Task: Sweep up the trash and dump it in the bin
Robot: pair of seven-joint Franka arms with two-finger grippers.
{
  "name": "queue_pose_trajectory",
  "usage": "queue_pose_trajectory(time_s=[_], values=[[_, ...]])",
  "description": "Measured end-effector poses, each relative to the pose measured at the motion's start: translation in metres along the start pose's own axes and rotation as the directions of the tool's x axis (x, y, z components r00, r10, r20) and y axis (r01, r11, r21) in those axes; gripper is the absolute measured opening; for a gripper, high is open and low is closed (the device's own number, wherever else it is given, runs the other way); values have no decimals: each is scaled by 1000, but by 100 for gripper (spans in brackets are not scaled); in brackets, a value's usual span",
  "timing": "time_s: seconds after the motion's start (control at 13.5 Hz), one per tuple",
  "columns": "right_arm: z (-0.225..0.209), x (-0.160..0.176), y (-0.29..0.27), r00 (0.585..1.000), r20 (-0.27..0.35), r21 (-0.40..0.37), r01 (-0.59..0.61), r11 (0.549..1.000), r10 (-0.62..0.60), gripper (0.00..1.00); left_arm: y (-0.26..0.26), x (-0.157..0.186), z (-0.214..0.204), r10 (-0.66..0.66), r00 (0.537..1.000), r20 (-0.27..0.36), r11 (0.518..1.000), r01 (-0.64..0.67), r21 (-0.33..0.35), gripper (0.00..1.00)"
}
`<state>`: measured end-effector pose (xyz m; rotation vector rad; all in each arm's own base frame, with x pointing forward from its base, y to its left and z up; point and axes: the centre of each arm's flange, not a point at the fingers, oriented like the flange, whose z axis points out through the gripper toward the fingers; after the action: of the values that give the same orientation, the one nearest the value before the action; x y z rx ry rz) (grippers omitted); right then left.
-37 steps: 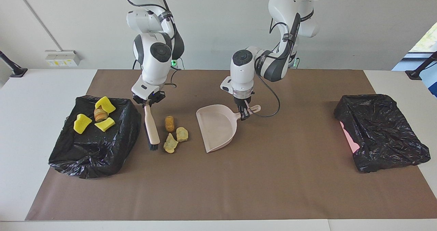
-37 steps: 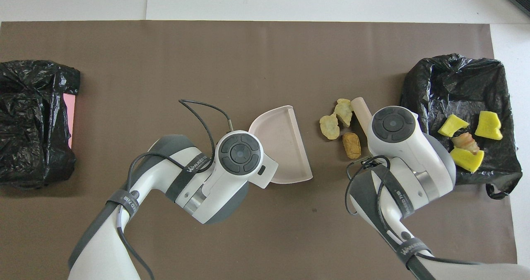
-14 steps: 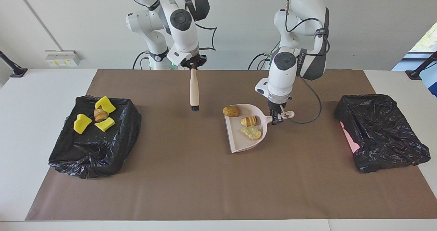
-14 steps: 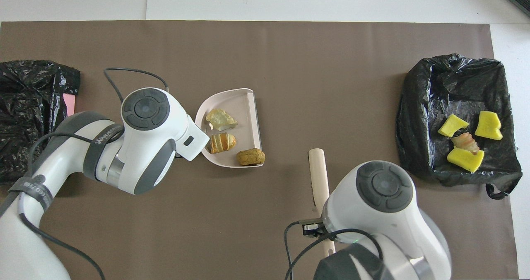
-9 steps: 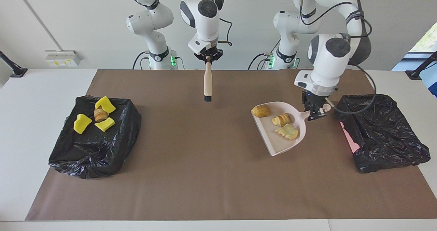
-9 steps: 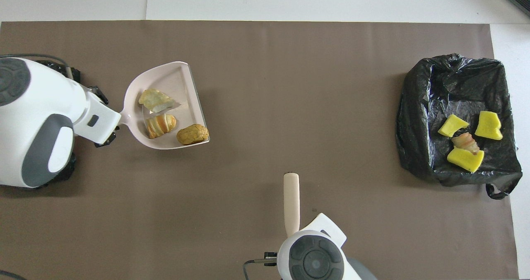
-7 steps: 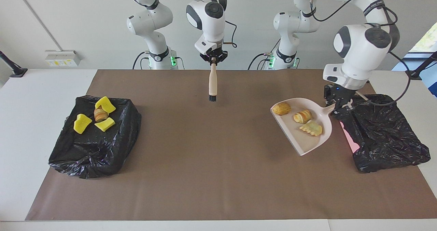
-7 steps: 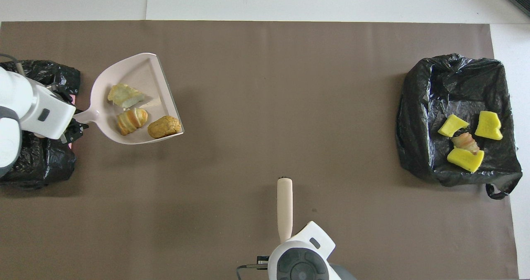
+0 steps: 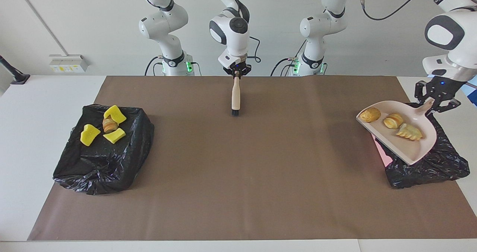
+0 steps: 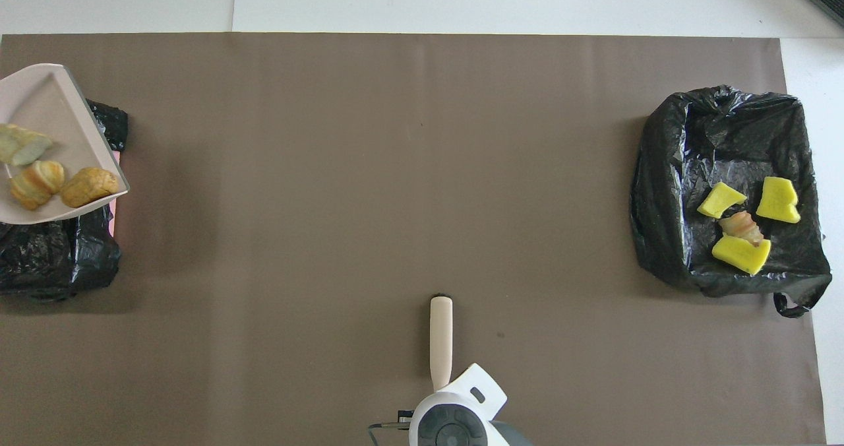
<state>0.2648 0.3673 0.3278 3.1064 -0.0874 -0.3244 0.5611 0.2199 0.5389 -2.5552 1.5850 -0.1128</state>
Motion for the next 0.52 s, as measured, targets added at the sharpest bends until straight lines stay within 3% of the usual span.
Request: queue_pose_trajectory(time_s=[0.15, 0.3, 0.52], values=[[1, 0, -1, 1000, 0, 1, 2, 1000, -2, 33, -21, -37, -8, 14, 999, 30, 999, -15, 33, 32], [1, 0, -1, 1000, 0, 0, 5, 1000, -5, 55, -36, -62, -7, 50, 993, 103, 997, -55, 48, 32], [-10, 7, -3, 1000, -15, 22, 5, 1000, -5, 88, -53, -74, -4, 132, 943, 306, 980, -170, 101, 32]])
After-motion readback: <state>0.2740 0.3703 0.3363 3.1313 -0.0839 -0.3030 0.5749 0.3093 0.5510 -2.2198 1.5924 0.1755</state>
